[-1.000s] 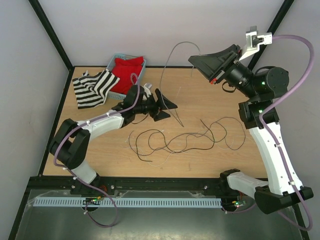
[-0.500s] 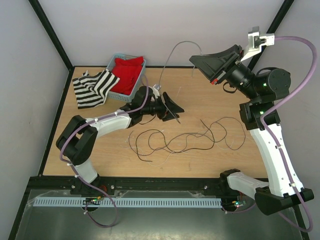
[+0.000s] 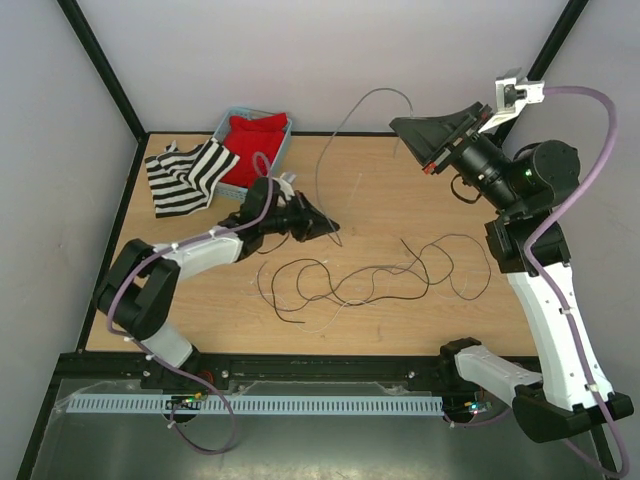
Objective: Zip-tie the wires
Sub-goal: Straighten the cable at the center of the board.
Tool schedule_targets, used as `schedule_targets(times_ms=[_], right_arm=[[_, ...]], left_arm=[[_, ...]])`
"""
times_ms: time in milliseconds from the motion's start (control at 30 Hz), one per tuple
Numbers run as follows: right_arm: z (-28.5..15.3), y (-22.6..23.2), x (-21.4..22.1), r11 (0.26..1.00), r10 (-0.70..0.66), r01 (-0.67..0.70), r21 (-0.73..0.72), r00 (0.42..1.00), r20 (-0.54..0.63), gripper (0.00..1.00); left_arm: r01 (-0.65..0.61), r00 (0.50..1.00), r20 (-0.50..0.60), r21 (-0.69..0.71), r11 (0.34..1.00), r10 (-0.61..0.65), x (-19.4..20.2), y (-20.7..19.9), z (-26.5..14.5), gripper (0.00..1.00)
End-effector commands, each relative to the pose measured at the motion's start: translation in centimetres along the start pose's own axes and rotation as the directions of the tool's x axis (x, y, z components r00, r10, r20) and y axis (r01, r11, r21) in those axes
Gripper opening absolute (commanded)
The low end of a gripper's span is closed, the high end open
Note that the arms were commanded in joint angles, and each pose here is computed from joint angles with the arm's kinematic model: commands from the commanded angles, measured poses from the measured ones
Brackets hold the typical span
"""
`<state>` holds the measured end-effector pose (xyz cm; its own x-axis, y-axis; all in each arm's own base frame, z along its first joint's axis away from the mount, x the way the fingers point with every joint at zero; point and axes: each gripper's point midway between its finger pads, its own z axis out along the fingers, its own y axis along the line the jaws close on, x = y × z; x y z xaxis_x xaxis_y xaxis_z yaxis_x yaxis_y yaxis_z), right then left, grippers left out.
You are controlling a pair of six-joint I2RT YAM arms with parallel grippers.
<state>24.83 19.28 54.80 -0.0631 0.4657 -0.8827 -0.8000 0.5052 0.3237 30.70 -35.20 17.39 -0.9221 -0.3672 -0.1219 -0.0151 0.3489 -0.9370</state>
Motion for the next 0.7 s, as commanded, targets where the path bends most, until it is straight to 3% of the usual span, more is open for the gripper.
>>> schedule_targets(times_ms=[0,233,333,467,667], right_arm=[[-1.6,-3.0,1.4,0.984,-0.053,0.058,0.171,0.998,-0.032,0.00],[-4.9,-9.7,7.0,0.886,-0.089,0.186,0.424,0.967,-0.239,0.00],[-8.5,-13.7,10.0,0.766,-0.082,0.297,0.570,0.925,-0.371,0.00],[-14.3,-17.8,11.7,0.538,-0.054,0.435,0.722,0.872,-0.486,0.00],[-19.4,-21.5,15.4,0.372,0.034,0.547,0.750,0.799,-0.600,0.00]], left_arm=[[-0.045,0.995,0.090,0.022,0.999,0.043,-2.1,-0.1,-3.4,0.00],[-0.075,0.977,0.191,-0.117,0.990,0.096,-3.7,3.3,-8.1,0.00],[-0.121,0.957,0.228,-0.247,0.961,0.179,-3.7,4.9,-10.4,0.00],[-0.127,0.922,0.282,-0.424,0.897,0.264,-3.8,7.4,-13.8,0.00],[-0.115,0.877,0.325,-0.572,0.812,0.353,-3.8,9.7,-17.7,0.00]])
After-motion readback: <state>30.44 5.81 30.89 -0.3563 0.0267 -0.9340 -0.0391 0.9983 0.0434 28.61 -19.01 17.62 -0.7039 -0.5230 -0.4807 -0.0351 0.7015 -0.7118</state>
